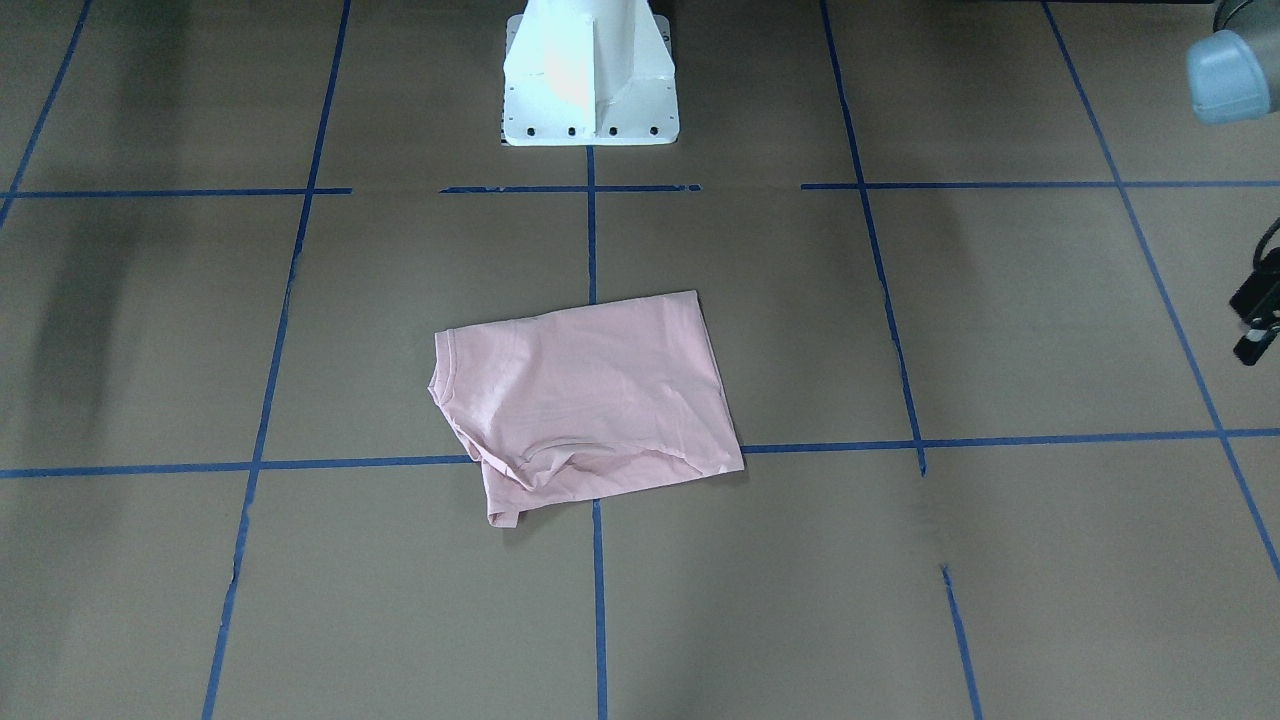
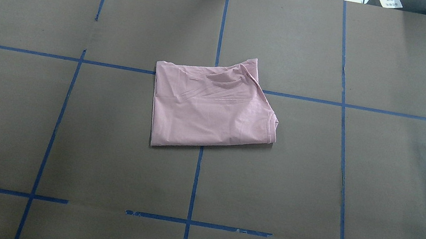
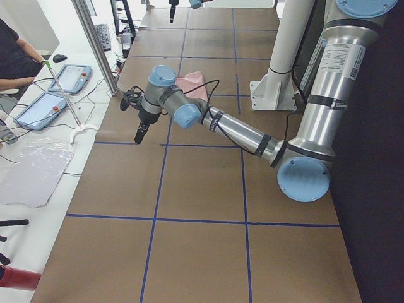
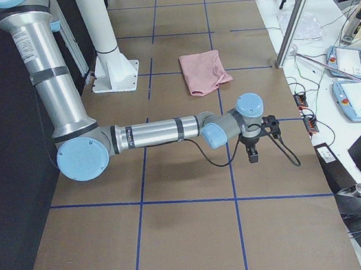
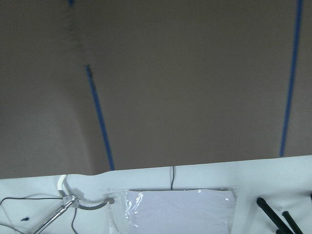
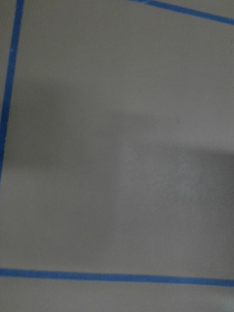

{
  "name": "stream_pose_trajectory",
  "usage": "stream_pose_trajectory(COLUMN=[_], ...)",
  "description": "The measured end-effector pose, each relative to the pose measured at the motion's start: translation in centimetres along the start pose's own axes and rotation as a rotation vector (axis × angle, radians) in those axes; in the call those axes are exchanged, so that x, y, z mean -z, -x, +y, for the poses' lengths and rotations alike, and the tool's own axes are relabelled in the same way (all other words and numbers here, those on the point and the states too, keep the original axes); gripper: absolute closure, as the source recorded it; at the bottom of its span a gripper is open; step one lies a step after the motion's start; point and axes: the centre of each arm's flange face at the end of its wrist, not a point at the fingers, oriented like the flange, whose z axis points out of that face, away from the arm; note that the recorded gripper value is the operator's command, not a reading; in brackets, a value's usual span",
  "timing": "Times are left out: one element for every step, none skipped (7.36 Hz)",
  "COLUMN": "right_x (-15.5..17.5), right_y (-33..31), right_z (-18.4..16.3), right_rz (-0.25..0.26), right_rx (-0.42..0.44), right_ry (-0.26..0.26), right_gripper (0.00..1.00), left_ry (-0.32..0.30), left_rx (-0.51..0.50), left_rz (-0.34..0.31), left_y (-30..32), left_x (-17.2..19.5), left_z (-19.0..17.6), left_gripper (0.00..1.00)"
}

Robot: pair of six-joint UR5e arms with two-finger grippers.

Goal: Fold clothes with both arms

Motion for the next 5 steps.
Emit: stream_pose_trajectory(right_x=[2.3, 5.2, 7.5, 8.6, 8.6], right_y=[-2.5, -3.2, -3.2, -3.1, -3.3], right_z=[2.2, 3.9, 5.3, 6.1, 6.9], right_rz=[-0.001, 0.001, 0.007, 0.012, 0.014], right_rx=[0.018, 0.0, -0.026, -0.042, -0.054], right_ry=[0.035, 0.067, 0.089, 0.099, 0.112], right_gripper=[0.0, 0.0, 0.0, 0.0, 0.0], left_ry=[0.04, 0.07, 0.085, 0.108, 0.151], left_rx=[-0.065, -0.082, -0.085, -0.074, -0.047], left_rz=[-0.007, 0.012, 0.034, 0.042, 0.04], left_y=[2.8, 4.6, 5.9, 7.4, 9.2], left_x=[0.5, 0.4, -0.3, -1.9, -3.6], left_z=[1.1, 2.4, 3.6, 5.5, 8.2], left_gripper=[0.0, 0.0, 0.0, 0.0, 0.0])
